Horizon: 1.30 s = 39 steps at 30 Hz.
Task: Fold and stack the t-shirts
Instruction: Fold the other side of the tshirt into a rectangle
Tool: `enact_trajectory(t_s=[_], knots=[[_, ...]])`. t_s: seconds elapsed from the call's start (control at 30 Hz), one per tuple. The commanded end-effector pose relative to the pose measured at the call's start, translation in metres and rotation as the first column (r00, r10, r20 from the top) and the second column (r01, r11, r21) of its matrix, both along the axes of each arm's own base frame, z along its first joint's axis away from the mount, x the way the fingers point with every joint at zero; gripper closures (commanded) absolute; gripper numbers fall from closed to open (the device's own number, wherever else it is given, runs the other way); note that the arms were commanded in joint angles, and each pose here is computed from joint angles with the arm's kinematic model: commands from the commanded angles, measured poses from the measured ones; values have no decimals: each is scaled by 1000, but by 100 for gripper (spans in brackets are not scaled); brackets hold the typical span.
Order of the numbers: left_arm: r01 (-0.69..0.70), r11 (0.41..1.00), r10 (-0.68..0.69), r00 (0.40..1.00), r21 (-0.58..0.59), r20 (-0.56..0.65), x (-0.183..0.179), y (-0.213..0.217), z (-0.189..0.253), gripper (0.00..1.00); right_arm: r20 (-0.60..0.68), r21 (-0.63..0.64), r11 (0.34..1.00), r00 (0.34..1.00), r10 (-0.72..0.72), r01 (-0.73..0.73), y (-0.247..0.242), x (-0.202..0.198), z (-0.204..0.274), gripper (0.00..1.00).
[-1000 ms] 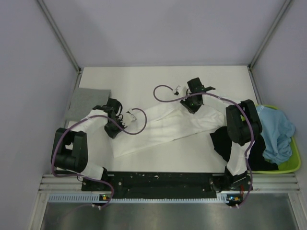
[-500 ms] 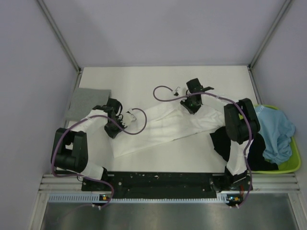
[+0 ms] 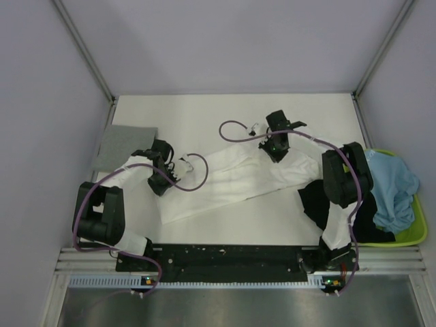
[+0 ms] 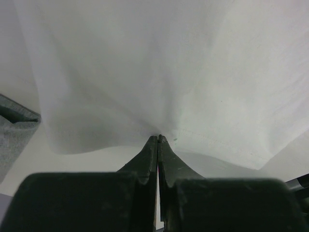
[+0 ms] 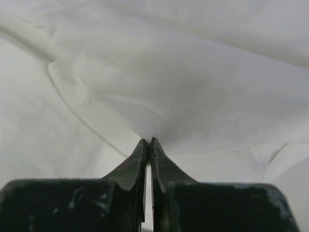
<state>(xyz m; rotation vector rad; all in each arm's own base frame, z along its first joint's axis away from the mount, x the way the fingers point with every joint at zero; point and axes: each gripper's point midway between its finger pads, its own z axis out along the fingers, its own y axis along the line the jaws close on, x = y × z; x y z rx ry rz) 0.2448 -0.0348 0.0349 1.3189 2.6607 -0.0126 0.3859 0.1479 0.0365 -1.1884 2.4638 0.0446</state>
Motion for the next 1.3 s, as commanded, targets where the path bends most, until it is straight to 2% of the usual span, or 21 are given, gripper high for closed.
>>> enact_trajectory(t_s=[0.0,0.2,0.47,0.6,0.63,0.73,0.77,0.9,0.97,1.0,1.07,1.13,1.17,1.27], knots=[[-11,1000,9,997,23,78,17,5,10,100,9,76,997,1000,8,-9,15,-18,57,100],[-34,992,18,991,120,132,30,26,17,100,-88,89,995,995,42,-34,21,-59,67,100],[-25,992,9,991,122,135,34,27,20,100,-269,80,996,961,61,-41,28,-98,56,100],[-18,992,2,992,125,128,33,28,20,100,-288,103,992,953,96,-69,37,-99,54,100],[-19,992,4,992,123,127,33,28,20,100,-276,97,993,957,85,-60,37,-93,54,96],[-17,995,5,992,99,124,36,23,21,99,-203,121,992,978,49,-25,49,-66,58,66],[-15,996,4,993,85,121,37,20,22,94,-184,152,988,981,54,-25,57,-59,61,61],[19,1000,-18,991,-5,136,47,1,35,68,-26,295,954,999,-37,44,70,-28,100,54],[67,995,-55,985,-67,166,55,-15,49,59,12,379,913,986,-167,150,53,-12,119,54],[107,988,-86,980,-113,178,56,-28,57,55,-10,424,872,964,-267,246,40,-7,125,54],[202,956,-154,963,-214,223,62,-63,79,49,-74,468,762,880,-470,447,1,4,124,54],[325,897,-251,932,-298,262,60,-108,98,46,-146,484,644,780,-609,593,-37,6,114,53],[386,861,-303,912,-330,278,57,-131,104,45,-175,496,599,747,-641,629,-50,6,109,51],[541,775,-445,834,-327,326,55,-198,110,41,-237,543,485,679,-695,686,-73,11,95,49]])
